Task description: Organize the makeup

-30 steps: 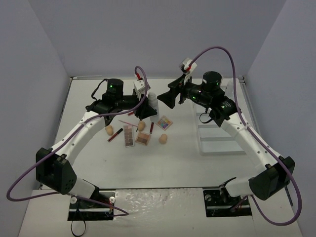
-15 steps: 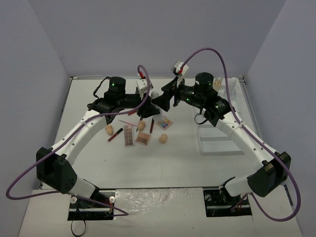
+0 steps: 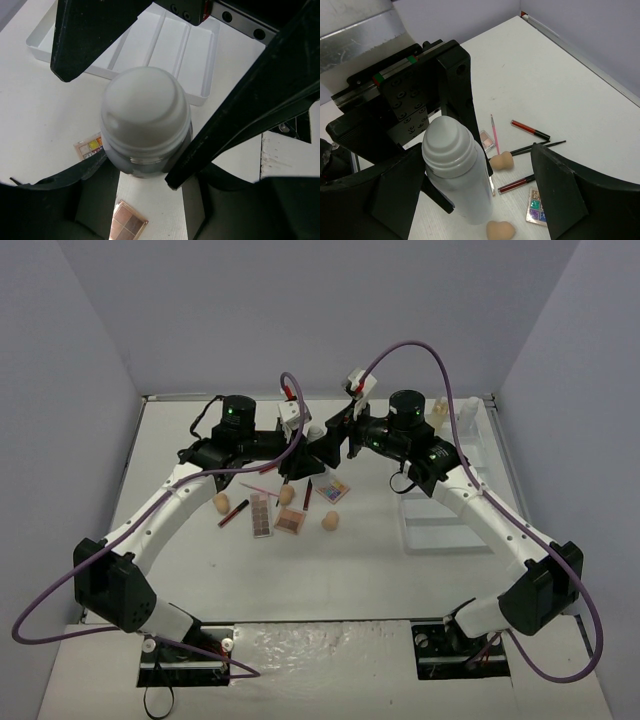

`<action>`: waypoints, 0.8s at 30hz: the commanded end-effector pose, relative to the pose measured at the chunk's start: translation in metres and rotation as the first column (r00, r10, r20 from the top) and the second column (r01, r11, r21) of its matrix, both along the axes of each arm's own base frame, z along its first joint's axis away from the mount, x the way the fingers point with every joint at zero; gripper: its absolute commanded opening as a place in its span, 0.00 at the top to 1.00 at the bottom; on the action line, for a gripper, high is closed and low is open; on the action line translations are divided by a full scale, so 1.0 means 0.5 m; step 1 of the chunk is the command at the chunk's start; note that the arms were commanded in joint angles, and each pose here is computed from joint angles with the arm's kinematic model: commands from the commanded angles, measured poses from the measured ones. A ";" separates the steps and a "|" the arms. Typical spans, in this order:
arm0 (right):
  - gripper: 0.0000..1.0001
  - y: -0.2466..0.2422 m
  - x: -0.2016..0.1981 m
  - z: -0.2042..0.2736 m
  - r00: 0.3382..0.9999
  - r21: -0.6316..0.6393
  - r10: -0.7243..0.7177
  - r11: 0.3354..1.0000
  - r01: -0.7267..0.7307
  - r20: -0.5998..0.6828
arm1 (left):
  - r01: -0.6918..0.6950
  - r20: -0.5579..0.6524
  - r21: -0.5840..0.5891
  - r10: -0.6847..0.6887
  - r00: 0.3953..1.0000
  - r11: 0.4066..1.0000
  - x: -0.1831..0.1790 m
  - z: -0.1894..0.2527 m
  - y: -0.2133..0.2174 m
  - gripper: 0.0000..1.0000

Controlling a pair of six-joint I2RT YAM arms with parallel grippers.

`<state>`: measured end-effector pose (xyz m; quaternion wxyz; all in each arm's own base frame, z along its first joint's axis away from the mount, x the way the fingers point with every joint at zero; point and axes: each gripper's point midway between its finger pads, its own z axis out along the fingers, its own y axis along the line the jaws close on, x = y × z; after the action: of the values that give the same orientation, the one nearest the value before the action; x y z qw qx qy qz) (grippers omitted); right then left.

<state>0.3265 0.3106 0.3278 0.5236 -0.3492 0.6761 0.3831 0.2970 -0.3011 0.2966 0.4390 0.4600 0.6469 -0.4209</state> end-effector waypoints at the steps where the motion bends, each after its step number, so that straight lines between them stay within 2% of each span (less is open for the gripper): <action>1: 0.20 0.020 -0.007 0.001 0.999 0.016 0.041 0.999 -0.041 0.015 | 0.079 0.230 -0.115 -0.051 0.972 0.990 -0.009 0.133 -0.015 1.00; 5: 0.24 0.022 -0.013 -0.003 0.998 0.015 0.058 0.998 -0.058 0.003 | 0.086 0.241 -0.114 -0.056 0.969 0.990 -0.012 0.131 -0.013 1.00; 13: 0.21 0.026 -0.028 -0.027 0.995 -0.008 0.095 0.995 -0.095 -0.040 | 0.096 0.263 -0.112 -0.063 0.963 0.989 -0.010 0.136 -0.015 1.00; 17: 0.23 0.020 -0.031 -0.040 0.995 -0.028 0.086 0.996 -0.087 -0.045 | 0.119 0.244 -0.109 -0.089 0.966 0.987 -0.013 0.133 -0.020 1.00; 22: 0.34 0.020 -0.040 -0.058 0.992 -0.040 0.103 0.994 -0.106 -0.077 | 0.133 0.249 -0.109 -0.102 0.963 0.985 -0.017 0.134 -0.021 1.00; 24: 0.46 0.021 -0.043 -0.060 0.990 -0.040 0.112 0.993 -0.115 -0.085 | 0.135 0.255 -0.109 -0.104 0.961 0.985 -0.017 0.135 -0.021 1.00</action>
<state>0.3190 0.3141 0.3181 0.5022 -0.3608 0.6783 0.3968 0.2945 -0.3021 0.2886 0.4281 0.4723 0.6430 -0.4245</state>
